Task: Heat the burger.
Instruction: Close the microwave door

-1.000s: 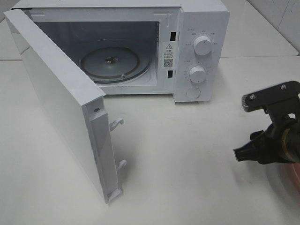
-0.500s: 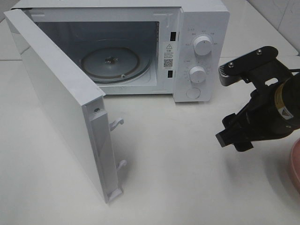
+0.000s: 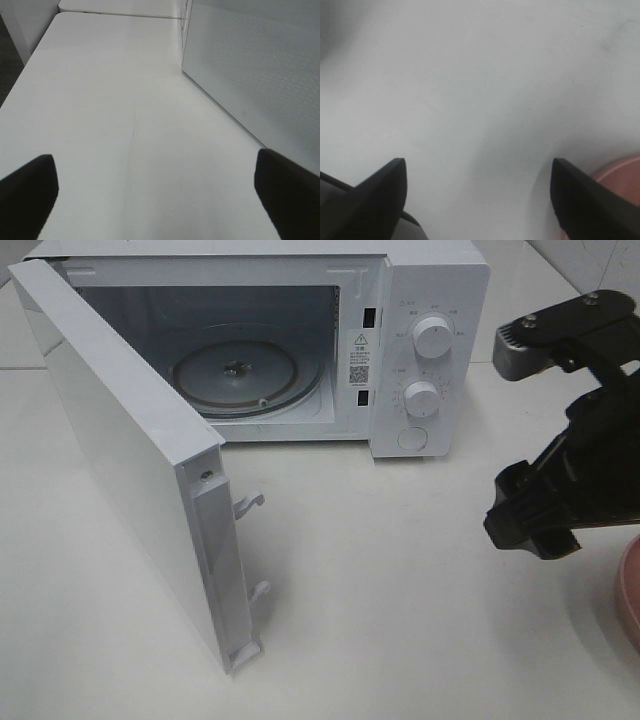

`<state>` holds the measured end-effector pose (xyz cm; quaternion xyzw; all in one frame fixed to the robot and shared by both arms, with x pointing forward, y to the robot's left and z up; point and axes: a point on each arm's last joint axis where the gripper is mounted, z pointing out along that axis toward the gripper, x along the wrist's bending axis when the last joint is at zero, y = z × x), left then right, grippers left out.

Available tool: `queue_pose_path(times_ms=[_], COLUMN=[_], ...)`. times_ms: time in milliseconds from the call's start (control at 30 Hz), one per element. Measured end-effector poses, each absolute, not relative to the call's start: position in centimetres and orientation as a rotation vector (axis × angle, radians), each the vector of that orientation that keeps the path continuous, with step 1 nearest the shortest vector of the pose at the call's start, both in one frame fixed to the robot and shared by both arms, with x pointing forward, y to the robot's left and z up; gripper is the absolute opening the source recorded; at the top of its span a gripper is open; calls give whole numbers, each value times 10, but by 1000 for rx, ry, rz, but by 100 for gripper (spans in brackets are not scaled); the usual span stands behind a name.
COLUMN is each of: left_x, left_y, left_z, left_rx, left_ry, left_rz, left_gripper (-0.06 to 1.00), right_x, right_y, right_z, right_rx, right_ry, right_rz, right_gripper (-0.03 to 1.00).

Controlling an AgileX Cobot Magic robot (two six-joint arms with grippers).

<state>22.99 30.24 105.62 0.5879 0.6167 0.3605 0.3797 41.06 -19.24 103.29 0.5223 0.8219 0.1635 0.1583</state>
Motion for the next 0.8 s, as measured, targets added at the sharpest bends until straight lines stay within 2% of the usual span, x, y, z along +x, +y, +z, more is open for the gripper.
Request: queue_pose_path(times_ms=[333,800], left_x=[230,230], left_y=[302,302], left_z=[1056,1056], left_rx=[1501,1501], left_ry=[1575,1575], left_rz=[921,921], left_gripper=[99,99], right_x=[363,310], right_y=[-229,-278], right_z=[1063,1051], right_rx=[1507,1635], right_ry=[2273,2084], right_rz=[561,704], right_gripper=[76,76])
